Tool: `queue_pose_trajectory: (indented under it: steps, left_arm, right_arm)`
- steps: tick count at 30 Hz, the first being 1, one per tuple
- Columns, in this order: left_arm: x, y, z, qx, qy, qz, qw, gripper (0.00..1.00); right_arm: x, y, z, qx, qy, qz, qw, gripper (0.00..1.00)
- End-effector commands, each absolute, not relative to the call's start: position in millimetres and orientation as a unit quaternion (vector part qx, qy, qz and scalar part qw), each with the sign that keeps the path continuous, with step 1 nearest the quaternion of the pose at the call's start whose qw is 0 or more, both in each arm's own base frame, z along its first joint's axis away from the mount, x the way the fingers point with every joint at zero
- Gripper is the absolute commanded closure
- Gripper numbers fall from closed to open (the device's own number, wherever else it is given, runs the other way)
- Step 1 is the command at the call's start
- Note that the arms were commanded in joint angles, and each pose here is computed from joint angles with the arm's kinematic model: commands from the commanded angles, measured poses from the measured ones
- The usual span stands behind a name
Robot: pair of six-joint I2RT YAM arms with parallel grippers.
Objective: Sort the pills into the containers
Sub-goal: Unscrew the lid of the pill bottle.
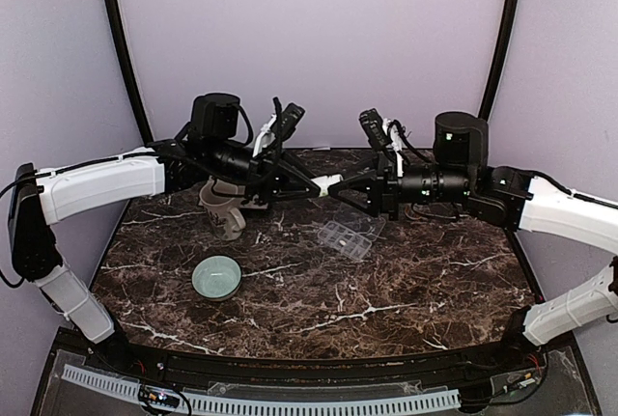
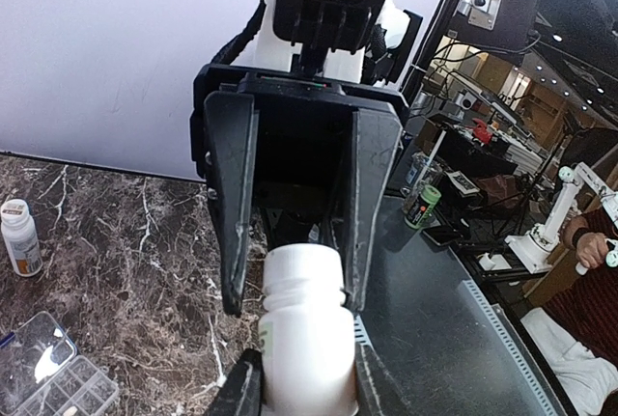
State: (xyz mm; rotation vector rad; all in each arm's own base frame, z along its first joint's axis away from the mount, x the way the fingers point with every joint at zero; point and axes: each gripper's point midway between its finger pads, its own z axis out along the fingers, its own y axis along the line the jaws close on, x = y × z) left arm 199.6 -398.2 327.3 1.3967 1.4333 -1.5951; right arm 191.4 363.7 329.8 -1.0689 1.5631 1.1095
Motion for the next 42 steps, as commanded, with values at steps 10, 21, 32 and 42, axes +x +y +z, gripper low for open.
queue_pose_trajectory:
  steps: [10,21,32,42]
  left_arm:
    - [186,-396,346,0.549,0.491,-0.606,0.302,1.00]
    - [194,-397,350,0.547,0.493,-0.592,0.328,1.00]
    - [206,-396,350,0.539,0.501,-0.569,0.366,1.00]
    - [224,-393,349,0.535,0.508,-0.518,0.432,1.00]
  right_arm:
    - [195,365,341,-0.419,0.635,0.456,0.461,0.53]
    - [189,363,337,-0.419,0.641,0.467,0.443,0.50]
    - [182,355,326,-0.395,0.663,0.480,0.416,0.49]
    - [188,344,318,-0.299,0.715,0.504,0.381,0.48]
